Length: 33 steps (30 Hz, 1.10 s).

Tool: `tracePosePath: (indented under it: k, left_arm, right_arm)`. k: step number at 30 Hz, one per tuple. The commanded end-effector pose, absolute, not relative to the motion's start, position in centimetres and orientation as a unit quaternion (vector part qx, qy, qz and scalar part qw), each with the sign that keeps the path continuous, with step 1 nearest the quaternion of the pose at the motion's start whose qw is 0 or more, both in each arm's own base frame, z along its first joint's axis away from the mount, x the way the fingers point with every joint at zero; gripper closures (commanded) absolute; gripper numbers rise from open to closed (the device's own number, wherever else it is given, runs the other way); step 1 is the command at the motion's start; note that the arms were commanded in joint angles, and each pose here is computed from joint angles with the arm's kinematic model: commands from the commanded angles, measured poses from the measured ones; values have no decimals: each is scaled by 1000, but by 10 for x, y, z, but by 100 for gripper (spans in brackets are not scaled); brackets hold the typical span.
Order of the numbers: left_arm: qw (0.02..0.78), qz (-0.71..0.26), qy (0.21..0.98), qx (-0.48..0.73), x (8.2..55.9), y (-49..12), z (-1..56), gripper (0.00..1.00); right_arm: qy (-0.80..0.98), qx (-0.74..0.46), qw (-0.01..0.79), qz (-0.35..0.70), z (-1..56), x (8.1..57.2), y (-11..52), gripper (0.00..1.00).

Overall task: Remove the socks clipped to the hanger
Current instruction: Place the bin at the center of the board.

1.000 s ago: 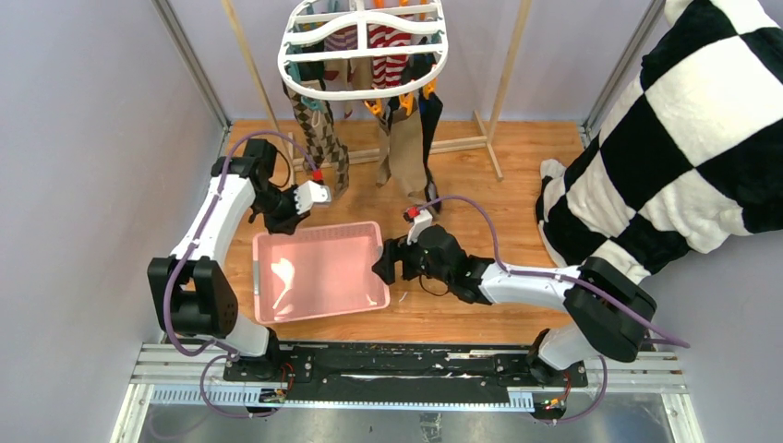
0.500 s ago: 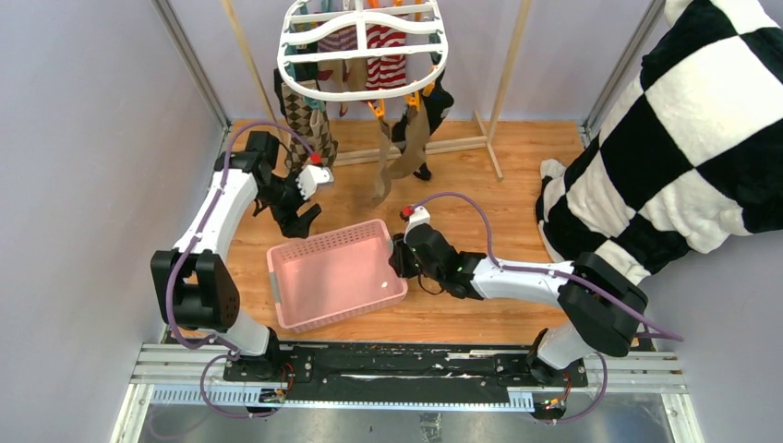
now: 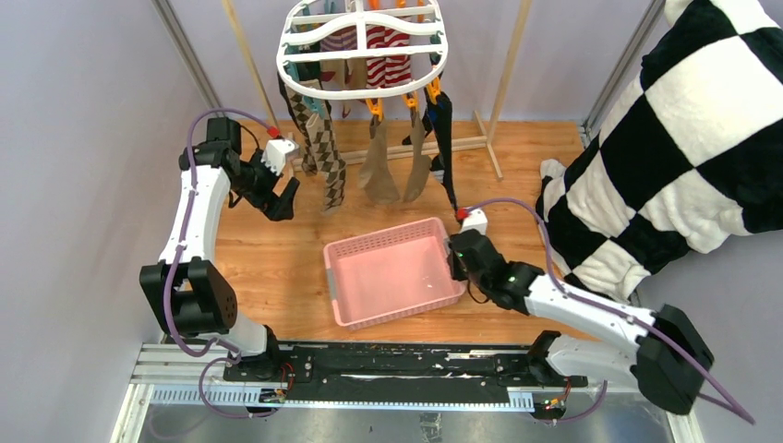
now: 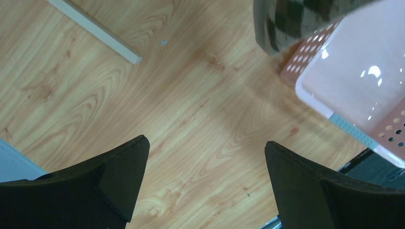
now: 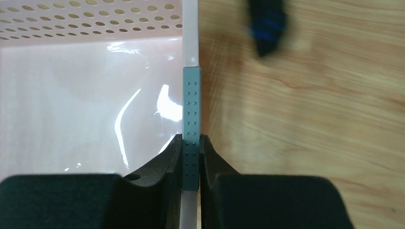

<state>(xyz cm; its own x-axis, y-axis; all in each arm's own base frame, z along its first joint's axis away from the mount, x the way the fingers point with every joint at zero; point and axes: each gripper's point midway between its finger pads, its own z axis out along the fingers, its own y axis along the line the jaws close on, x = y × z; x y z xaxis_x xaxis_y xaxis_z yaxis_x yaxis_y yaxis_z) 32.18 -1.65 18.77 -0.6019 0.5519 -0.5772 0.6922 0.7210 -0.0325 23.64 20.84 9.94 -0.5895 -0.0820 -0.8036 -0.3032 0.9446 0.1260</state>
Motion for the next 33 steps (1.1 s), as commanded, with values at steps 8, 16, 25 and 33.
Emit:
tracePosePath:
  k: [8, 16, 25, 33]
  left_arm:
    - [304, -178, 887, 299, 336, -34, 212, 0]
    - [320, -182, 881, 296, 327, -39, 225, 0]
    - [334, -201, 876, 284, 322, -47, 237, 0]
    - [356, -234, 862, 274, 312, -61, 258, 0]
  right_arm:
    - [881, -45, 465, 71, 100, 232, 127, 89]
    - [872, -48, 471, 128, 149, 248, 154, 54]
    - [832, -65, 506, 217, 246, 296, 168, 19]
    - [769, -124, 590, 213, 321, 351, 189, 14]
